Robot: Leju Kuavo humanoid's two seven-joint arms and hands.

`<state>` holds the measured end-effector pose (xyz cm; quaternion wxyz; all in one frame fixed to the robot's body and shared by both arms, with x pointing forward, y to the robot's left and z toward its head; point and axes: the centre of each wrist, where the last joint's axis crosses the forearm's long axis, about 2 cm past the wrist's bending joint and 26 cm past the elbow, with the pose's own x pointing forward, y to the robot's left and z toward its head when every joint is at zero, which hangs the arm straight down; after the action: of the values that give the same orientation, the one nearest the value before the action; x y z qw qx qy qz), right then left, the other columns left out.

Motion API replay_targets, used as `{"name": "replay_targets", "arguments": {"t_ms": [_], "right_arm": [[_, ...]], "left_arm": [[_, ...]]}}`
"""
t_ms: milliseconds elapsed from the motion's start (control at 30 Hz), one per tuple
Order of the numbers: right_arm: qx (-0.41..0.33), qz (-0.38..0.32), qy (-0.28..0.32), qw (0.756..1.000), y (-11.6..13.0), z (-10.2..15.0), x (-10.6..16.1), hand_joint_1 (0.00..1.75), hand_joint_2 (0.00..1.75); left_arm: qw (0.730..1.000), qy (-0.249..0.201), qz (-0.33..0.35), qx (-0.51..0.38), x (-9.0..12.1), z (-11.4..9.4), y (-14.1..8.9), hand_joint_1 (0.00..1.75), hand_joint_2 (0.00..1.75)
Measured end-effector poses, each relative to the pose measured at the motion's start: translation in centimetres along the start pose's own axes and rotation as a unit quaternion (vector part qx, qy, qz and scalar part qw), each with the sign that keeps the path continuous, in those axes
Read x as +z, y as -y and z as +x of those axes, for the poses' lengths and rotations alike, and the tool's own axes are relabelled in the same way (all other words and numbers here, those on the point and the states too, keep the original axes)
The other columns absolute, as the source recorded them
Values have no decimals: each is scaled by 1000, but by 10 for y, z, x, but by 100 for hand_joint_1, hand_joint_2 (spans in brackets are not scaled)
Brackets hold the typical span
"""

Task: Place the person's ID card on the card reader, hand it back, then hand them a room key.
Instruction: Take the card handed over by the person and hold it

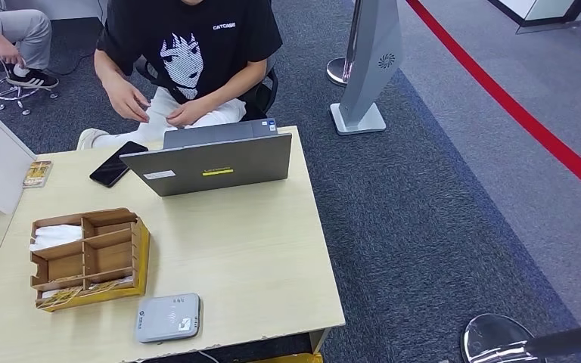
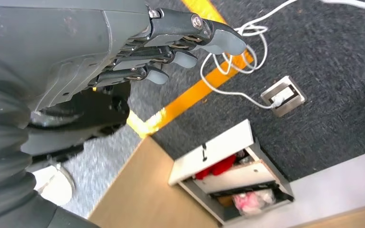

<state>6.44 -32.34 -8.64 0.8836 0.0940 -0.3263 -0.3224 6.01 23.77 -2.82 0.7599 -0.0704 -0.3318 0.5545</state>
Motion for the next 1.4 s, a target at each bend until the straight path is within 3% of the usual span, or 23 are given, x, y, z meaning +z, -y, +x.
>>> {"name": "replay_targets", "arguments": {"t_ms": [167, 333, 467, 567, 700, 833, 1033, 1200, 1267, 1400], "right_arm": [[-12, 47, 24, 999, -12, 8, -8, 0, 0], [-25, 108, 45, 993, -44, 23, -23, 0, 0], [-34, 155, 54, 986, -73, 33, -32, 0, 0], [-33, 187, 59, 980, -90, 39, -37, 0, 0], [-24, 228, 54, 972, -115, 39, -42, 0, 0], [0, 252, 33, 967, -128, 34, -45, 0, 175], [34, 249, -1, 968, -133, 30, -48, 0, 175], [17, 244, -6, 970, -133, 31, -50, 0, 175], [5, 240, -3, 971, -132, 30, -50, 0, 175], [-28, 208, 12, 978, -125, 25, -47, 0, 175]], "left_arm": [[988, -14, -92, -120, 2, 1, 1, 0, 175], [940, -45, -231, -249, 3, 2, -1, 0, 175], [919, -56, -269, -281, 2, 5, -6, 0, 175], [919, -31, -283, -272, -1, 3, -6, 0, 175], [913, 28, -315, -257, -19, -7, -2, 0, 175], [911, 7, -326, -253, -30, -16, -3, 0, 175], [892, -70, -343, -285, -35, -25, -9, 0, 175], [890, -90, -332, -301, -36, -29, -14, 0, 175], [904, -100, -292, -296, -34, -26, -19, 0, 175], [976, -72, -107, -176, -16, -9, -30, 0, 175]]}}
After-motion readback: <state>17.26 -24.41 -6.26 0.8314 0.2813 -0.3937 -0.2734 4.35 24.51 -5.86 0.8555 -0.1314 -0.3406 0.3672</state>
